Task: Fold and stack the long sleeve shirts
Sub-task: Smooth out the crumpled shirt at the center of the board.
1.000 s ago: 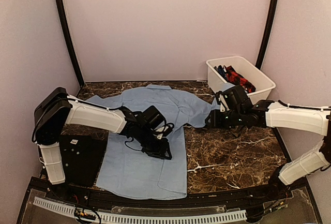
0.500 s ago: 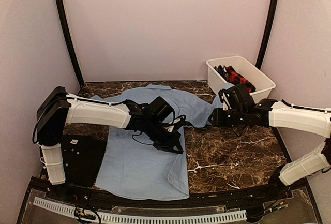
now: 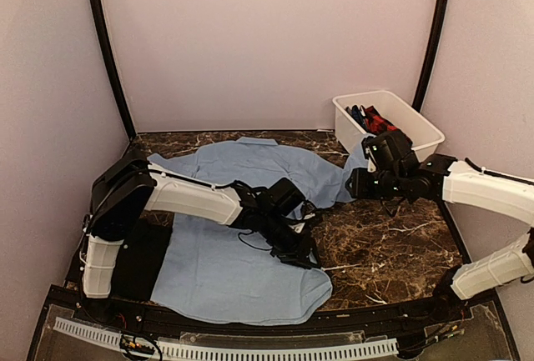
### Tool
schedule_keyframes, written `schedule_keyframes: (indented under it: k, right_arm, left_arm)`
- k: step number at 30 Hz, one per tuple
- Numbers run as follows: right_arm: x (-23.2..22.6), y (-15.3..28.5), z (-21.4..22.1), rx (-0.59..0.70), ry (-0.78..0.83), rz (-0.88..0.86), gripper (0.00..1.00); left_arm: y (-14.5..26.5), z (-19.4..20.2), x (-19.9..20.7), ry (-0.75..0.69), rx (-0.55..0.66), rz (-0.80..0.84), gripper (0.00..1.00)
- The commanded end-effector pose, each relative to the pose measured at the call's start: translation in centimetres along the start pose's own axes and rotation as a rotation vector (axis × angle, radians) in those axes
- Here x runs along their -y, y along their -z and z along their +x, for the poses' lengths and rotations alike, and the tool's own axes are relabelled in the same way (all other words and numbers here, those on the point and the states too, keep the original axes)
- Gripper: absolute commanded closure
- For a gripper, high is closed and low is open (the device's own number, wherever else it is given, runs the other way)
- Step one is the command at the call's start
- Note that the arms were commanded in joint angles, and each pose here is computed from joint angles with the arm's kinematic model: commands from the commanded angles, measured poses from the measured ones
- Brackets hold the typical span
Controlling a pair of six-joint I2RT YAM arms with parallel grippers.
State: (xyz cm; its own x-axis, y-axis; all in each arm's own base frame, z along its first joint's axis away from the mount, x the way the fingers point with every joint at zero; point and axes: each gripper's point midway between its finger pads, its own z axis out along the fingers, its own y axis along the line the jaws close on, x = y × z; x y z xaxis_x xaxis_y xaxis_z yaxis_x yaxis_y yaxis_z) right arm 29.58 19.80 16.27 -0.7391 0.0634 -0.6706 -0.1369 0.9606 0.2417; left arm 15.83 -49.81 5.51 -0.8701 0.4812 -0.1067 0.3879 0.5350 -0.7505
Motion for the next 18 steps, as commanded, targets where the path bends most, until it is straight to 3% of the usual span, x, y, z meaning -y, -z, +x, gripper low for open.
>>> schedule_keyframes:
  k: [1, 5, 8, 12, 18]
  right_arm:
    - [0.2, 1.3, -1.5, 0.054, -0.010, 0.022, 0.57]
    - [0.8, 1.7, -1.6, 0.068, -0.019, 0.050, 0.53]
    - [1.3, 1.9, -1.7, 0.081, -0.030, 0.073, 0.44]
    - [2.4, 2.4, -2.4, 0.115, -0.055, 0.128, 0.31]
    - [4.7, 3.7, -5.0, 0.194, -0.134, 0.168, 0.24]
  left_arm:
    - [1.2, -1.9, 3.6, -0.050, 0.045, 0.090, 0.59]
    - [2.3, -2.6, 5.6, -0.093, 0.070, 0.125, 0.44]
    - [3.4, -3.0, 7.1, -0.125, 0.097, 0.147, 0.37]
    - [5.4, -3.7, 8.3, -0.151, 0.159, 0.150, 0.35]
    - [8.2, -4.6, 8.8, -0.161, 0.246, 0.152, 0.35]
